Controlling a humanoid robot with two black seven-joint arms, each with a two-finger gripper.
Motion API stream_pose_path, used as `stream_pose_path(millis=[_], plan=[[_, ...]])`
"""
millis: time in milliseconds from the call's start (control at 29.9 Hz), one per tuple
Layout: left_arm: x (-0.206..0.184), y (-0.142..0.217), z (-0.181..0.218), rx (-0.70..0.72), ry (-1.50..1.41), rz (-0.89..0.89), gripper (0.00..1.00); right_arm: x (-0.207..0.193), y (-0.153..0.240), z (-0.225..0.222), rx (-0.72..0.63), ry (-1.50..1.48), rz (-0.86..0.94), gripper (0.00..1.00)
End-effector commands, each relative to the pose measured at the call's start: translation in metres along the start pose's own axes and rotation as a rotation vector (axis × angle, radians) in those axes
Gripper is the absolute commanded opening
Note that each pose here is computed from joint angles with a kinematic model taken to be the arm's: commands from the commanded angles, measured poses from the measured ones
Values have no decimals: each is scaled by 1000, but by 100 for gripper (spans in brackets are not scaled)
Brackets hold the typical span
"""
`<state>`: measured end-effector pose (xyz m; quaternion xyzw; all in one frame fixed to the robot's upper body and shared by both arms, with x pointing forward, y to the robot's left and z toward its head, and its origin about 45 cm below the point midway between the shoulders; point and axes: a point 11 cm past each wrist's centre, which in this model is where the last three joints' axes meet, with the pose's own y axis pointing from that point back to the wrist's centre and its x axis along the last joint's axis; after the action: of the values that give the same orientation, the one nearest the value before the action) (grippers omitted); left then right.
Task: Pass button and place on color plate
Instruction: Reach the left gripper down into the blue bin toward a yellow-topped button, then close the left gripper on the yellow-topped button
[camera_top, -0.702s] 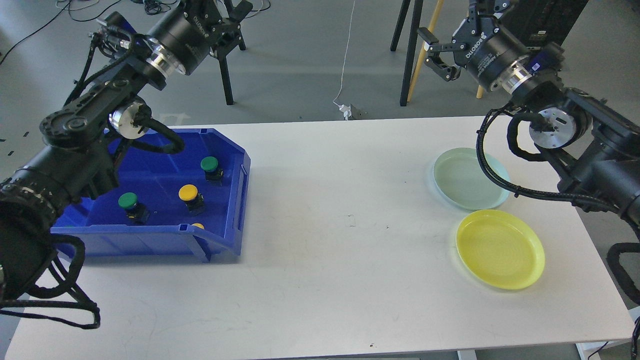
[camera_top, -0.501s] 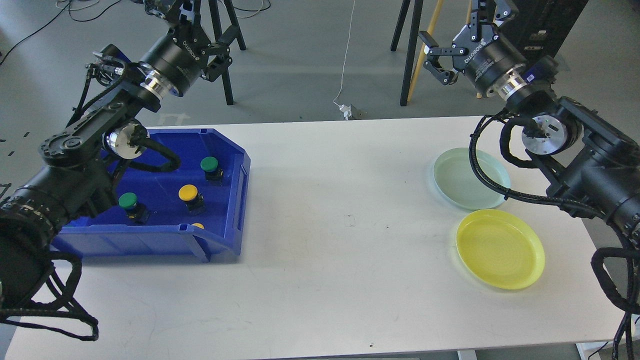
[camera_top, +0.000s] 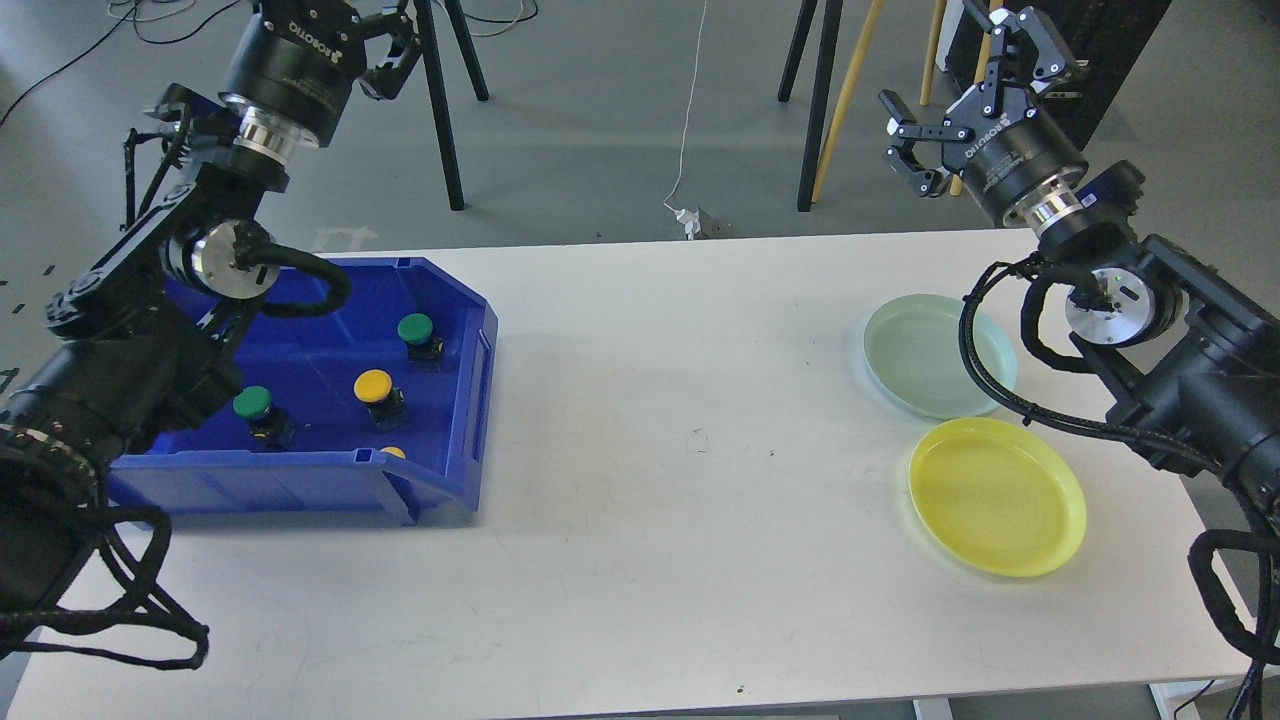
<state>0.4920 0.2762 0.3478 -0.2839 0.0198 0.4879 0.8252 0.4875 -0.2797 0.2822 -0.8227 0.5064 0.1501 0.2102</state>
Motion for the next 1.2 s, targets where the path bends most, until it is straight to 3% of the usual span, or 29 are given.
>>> stream_pose_path(millis=[0,134,267,501,735,1170], plan=[[-14,-5,30,119,-270,-184,100,6,4,-8,1,20,9,100],[-29,12,22,429,-662,-458,100,12,7,-13,5,31,22,100],[-33,52,0,764,-1042,-791,100,17,11,-13,1,34,34,100],[13,136,-49,1229,-1374,-1213,99,33,30,2,-31,26,80,100],[45,163,-87,1398,-1376,-1230,99,47,45,5,-49,35,114,100],[59,152,-103,1448,-1427,-1178,99,52,53,10,-61,32,129,100]])
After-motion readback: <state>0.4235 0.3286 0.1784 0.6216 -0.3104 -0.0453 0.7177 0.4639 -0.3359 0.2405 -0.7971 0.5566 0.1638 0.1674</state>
